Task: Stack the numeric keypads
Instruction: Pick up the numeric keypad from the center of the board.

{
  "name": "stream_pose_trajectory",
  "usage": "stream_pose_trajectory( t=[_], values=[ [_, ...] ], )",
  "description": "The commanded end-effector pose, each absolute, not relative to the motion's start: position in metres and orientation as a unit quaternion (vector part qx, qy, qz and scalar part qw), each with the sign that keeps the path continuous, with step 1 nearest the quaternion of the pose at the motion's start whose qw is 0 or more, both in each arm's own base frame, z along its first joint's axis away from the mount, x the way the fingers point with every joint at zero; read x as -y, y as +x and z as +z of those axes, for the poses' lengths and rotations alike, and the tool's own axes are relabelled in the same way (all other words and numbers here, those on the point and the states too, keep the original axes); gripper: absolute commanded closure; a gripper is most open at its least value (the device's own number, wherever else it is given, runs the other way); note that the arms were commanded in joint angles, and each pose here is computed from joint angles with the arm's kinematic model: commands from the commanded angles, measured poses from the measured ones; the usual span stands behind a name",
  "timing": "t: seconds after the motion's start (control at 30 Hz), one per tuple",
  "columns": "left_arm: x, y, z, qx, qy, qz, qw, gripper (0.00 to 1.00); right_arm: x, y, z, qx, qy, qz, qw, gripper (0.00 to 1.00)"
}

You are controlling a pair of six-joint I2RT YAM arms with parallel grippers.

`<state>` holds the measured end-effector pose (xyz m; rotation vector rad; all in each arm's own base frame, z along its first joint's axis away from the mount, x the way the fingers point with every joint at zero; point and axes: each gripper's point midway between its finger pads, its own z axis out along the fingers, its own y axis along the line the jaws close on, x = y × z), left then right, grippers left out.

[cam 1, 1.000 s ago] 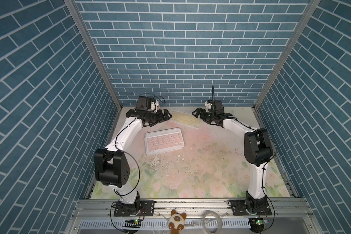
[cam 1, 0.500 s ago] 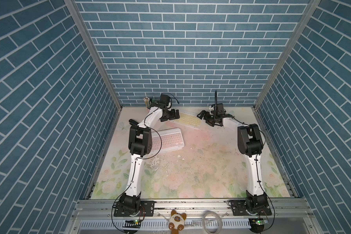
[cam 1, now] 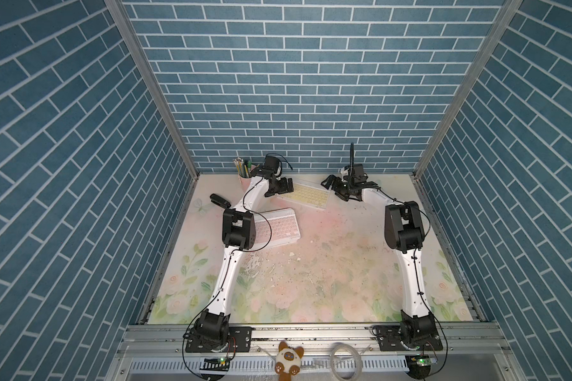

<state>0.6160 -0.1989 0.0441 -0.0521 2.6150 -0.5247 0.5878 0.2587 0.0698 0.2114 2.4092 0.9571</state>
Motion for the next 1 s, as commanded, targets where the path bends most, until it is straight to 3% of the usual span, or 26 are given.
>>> stream_pose_trajectory(
  t=[0.0, 0.27, 0.53, 0.73, 0.97],
  values=[
    [0.21, 0.608, 0.014, -0.954, -0.033, -0.227, 0.193, 0.0, -0.254, 0.587, 0.052, -0.899, 0.091, 0.347, 0.25, 0.01],
    [0.254, 0.592, 0.014, -0.946, 0.005, -0.272, 0.176, 0.0, -0.241, 0.583, 0.048, -0.892, 0.109, 0.369, 0.24, 0.01],
    [0.275, 0.575, 0.022, -0.944, 0.011, -0.287, 0.163, 0.0, -0.192, 0.576, 0.059, -0.895, 0.11, 0.35, 0.251, 0.01],
    [0.266, 0.584, 0.037, -0.942, 0.002, -0.283, 0.181, 0.0, -0.164, 0.599, 0.068, -0.886, 0.117, 0.352, 0.279, 0.01],
    [0.275, 0.58, 0.04, -0.939, -0.011, -0.3, 0.169, 0.0, -0.185, 0.628, 0.052, -0.872, 0.133, 0.395, 0.255, 0.01]
  ],
)
